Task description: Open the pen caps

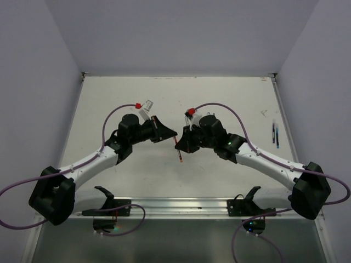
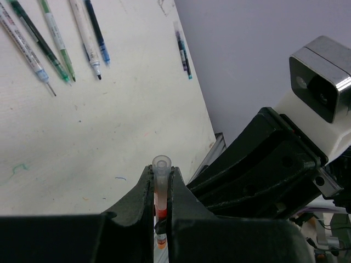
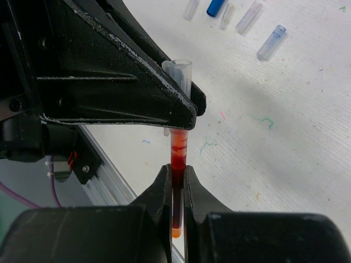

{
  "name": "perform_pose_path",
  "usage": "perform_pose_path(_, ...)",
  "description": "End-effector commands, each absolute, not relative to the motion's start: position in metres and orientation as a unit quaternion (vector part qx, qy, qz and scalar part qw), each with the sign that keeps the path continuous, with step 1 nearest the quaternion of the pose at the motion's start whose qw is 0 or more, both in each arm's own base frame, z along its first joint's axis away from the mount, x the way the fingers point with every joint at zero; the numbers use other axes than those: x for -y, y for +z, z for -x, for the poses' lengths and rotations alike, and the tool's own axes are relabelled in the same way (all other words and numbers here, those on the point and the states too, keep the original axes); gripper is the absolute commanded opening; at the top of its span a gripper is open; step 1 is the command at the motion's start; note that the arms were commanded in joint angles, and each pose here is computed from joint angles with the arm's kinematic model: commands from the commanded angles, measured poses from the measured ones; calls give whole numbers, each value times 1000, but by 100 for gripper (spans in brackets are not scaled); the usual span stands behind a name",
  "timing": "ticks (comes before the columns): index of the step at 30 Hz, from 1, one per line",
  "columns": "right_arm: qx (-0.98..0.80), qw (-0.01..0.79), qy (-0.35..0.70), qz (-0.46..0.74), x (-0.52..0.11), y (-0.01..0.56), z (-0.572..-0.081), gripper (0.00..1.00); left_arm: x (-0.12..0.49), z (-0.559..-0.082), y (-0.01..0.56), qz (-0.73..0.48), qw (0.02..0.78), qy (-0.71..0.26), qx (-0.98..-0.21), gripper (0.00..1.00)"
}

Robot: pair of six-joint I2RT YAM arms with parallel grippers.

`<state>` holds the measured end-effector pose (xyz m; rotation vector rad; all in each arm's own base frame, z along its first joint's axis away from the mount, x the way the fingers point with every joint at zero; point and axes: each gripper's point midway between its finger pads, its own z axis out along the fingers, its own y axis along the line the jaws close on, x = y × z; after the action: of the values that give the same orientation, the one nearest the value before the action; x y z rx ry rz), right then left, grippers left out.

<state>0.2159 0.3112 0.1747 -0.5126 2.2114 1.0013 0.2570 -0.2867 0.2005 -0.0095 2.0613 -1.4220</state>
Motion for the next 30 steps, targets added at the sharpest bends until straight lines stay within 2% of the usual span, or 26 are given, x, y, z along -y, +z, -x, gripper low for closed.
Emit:
perform_pose_path(1, -848, 332, 358, 208, -315, 166, -212, 0, 285, -267, 233, 9, 348, -545, -763, 0)
perform_pose_path(10, -867, 331, 314, 201, -300, 136, -204, 0, 261, -297, 231, 48, 383, -488, -783, 0)
perform_pose_path(18, -881, 302, 306, 196, -293, 96, -176, 0, 206, -341, 225, 111, 417, -452, -781, 0)
perform_pose_path(22, -884, 293, 300, 207, -296, 85, -160, 0, 199, -356, 233, 121, 428, -447, -776, 0)
perform_pose_path(26, -890, 307, 278, 192, -286, 91, -165, 0, 189, -363, 229, 119, 443, -416, -785, 0)
perform_pose_path(30, -894, 351, 221, 169, -273, 120, -194, 0, 162, -358, 198, 123, 448, -329, -822, 0)
